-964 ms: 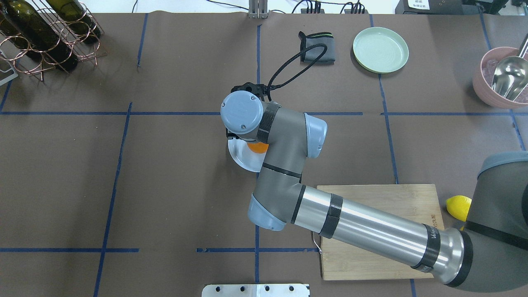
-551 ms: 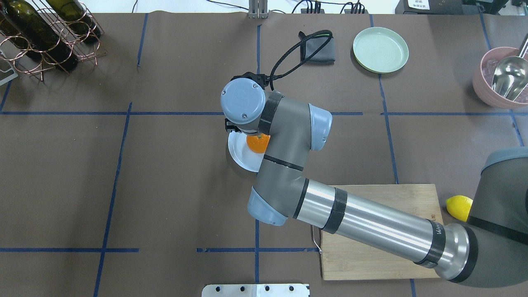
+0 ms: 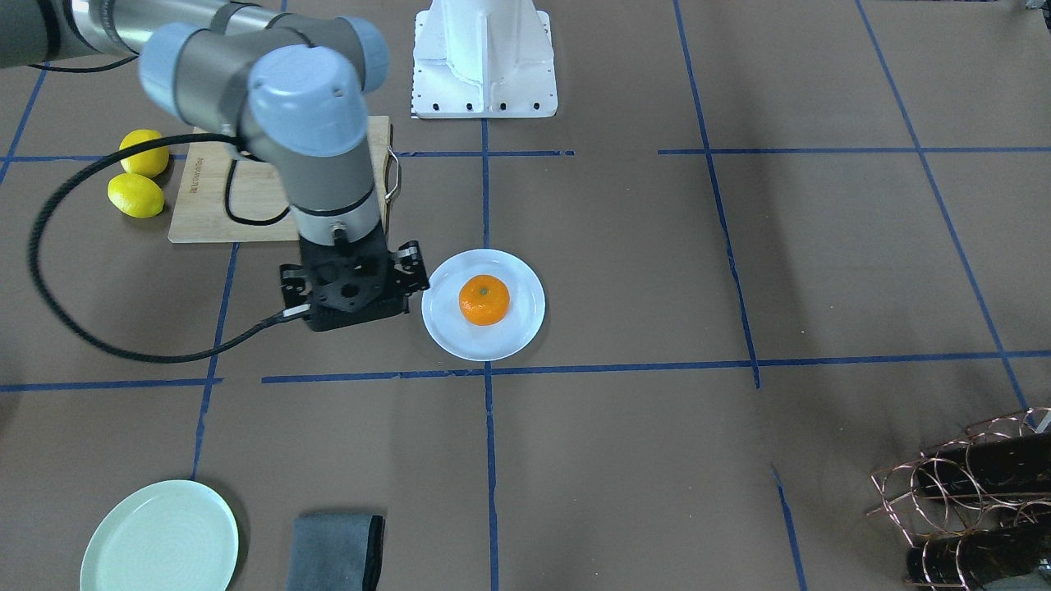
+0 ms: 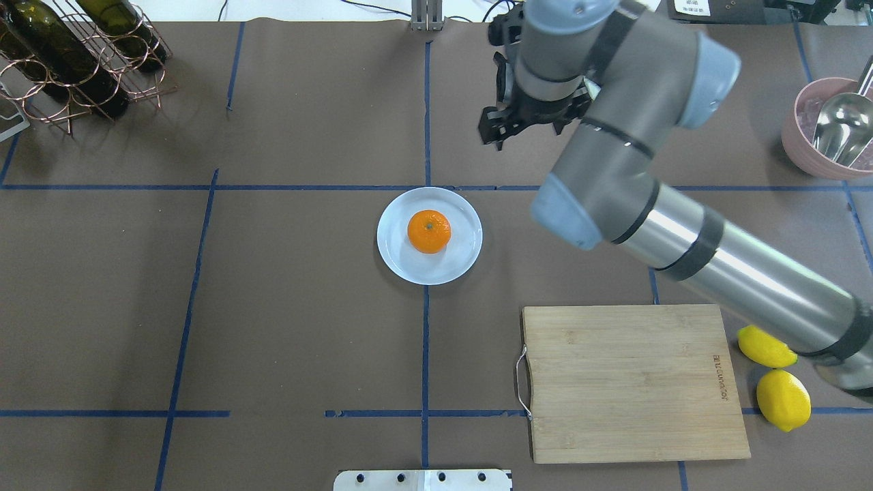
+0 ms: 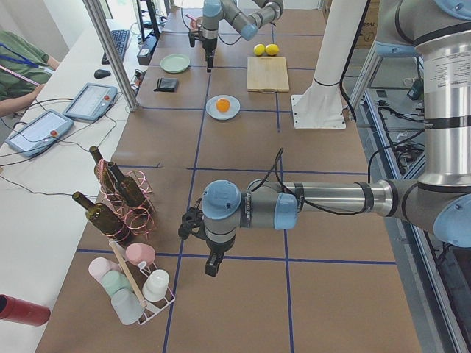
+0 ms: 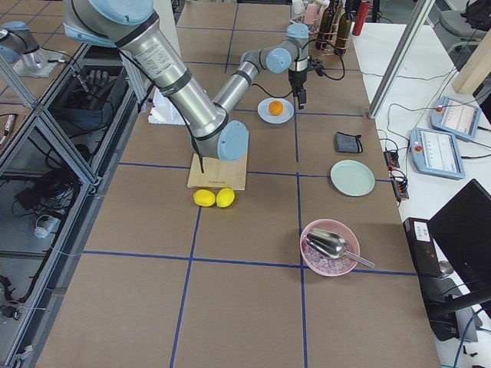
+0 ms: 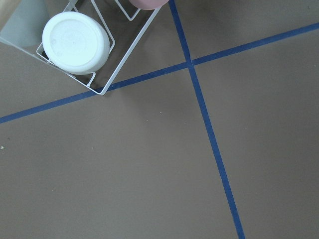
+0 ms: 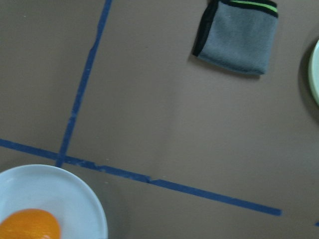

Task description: Pick orange to plate

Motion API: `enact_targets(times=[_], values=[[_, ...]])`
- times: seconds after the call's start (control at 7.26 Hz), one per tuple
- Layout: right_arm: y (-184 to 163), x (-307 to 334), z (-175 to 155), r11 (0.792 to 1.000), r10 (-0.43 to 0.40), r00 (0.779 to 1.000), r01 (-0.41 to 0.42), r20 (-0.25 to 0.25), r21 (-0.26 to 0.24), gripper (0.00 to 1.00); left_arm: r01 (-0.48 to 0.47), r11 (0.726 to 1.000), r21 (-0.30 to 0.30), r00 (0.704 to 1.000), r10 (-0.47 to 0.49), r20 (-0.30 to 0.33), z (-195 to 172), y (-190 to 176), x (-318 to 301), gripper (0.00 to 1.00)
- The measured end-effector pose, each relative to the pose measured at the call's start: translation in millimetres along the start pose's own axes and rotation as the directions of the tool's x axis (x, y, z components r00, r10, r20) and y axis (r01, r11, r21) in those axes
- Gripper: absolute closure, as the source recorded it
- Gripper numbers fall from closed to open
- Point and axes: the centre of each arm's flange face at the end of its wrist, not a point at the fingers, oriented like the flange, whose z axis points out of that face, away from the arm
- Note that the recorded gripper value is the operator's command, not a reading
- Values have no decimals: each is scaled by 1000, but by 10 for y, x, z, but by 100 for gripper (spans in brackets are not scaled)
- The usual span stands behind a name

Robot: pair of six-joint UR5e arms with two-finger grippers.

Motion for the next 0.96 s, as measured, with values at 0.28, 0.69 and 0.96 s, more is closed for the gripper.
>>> enact_targets(times=[0.28,0.69,0.96], values=[[-28,1482,-147,991,-129,992,129,-8,-27,0,37,999,-7,999,-37,-2,-4,-10,2,0],[861,3530,-290,983,-174,983,170,-57,-71,0,82,997,-11,996,-83,-20,-25,-26,39,0],[1873,4424,-45,990,-97,990,85,-98,-116,0,79,997,-2,996,-79,-30,-62,-30,79,0]])
